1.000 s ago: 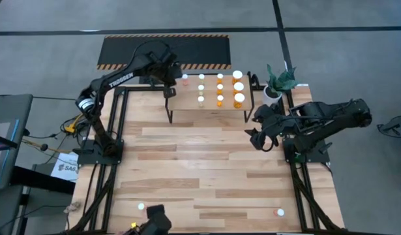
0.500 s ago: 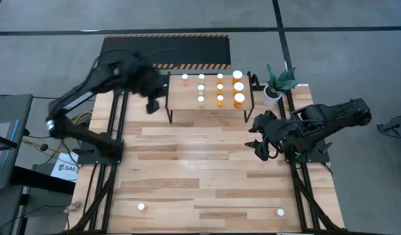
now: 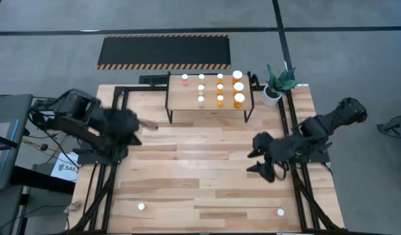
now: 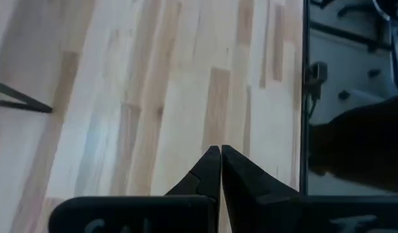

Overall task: Pick and place medicine bottles onto shelf by color
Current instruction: Put the right pink pill bottle on the shelf aligned with the other small pink pill bottle

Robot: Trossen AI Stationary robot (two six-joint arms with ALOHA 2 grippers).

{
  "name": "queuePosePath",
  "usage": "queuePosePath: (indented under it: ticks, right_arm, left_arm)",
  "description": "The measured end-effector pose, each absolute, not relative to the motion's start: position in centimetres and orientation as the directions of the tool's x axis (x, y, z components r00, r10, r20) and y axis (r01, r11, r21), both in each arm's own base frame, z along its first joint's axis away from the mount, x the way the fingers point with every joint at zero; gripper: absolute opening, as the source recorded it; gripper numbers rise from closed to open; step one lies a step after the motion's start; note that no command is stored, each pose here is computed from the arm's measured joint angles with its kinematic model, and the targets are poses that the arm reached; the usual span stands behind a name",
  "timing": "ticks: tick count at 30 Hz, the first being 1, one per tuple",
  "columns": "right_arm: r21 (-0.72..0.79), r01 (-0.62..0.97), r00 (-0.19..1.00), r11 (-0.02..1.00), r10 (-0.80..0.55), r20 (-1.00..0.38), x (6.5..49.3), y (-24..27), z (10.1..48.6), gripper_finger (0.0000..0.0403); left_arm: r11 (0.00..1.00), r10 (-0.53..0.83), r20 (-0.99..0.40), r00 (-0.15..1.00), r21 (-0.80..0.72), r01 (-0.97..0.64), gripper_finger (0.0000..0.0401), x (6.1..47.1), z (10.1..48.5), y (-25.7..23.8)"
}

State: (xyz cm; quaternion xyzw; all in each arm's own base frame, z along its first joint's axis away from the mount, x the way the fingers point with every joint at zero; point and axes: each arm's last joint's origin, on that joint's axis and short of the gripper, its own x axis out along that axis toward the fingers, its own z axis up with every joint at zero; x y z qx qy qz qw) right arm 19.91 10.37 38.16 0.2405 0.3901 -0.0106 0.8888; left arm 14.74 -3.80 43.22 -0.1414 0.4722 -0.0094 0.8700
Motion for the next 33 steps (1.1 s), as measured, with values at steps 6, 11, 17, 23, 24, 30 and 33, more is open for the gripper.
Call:
queuePosePath:
  ticks: [6, 11, 17, 23, 24, 30, 33]
  right_arm:
    - [0.479, 0.320, 0.655, 0.817, 0.175, -0.735, 20.3, 14.2, 36.4, 0.0302]
    - [0.565, 0.404, 0.592, 0.720, 0.265, -0.761, 20.8, 17.4, 34.9, 0.0302]
    - [0.587, 0.590, 0.374, 0.554, 0.457, -0.807, 20.1, 21.4, 34.3, 0.0302]
    - [0.440, 0.765, 0.194, 0.470, 0.483, -0.854, 18.8, 23.9, 33.1, 0.0302]
    - [0.410, 0.782, 0.173, 0.470, 0.468, -0.867, 18.6, 24.2, 32.7, 0.0302]
    - [0.222, 0.870, 0.056, 0.441, 0.357, -0.932, 17.4, 26.3, 30.1, 0.0302]
    - [0.154, 0.900, 0.020, 0.408, 0.314, -0.949, 17.2, 27.2, 28.8, 0.0302]
  left_arm:
    - [0.963, -0.241, -0.819, 0.520, -0.266, 0.027, 0.0000, 14.8, 41.2, -8.5]
    - [0.937, -0.347, -0.818, 0.459, -0.283, 0.203, 0.0000, 14.6, 37.9, -12.5]
    - [0.929, -0.342, -0.742, 0.576, -0.175, 0.326, 0.0000, 15.0, 35.6, -15.0]
    - [0.951, -0.272, -0.626, 0.731, -0.061, 0.302, 0.0000, 16.2, 34.3, -15.8]
    - [0.957, -0.258, -0.596, 0.760, -0.050, 0.285, 0.0000, 16.4, 34.2, -16.0]
    - [0.969, -0.235, -0.413, 0.880, -0.027, 0.246, 0.0000, 17.6, 33.8, -16.7]
    - [0.969, -0.239, -0.359, 0.902, -0.023, 0.248, 0.0000, 18.1, 34.0, -16.7]
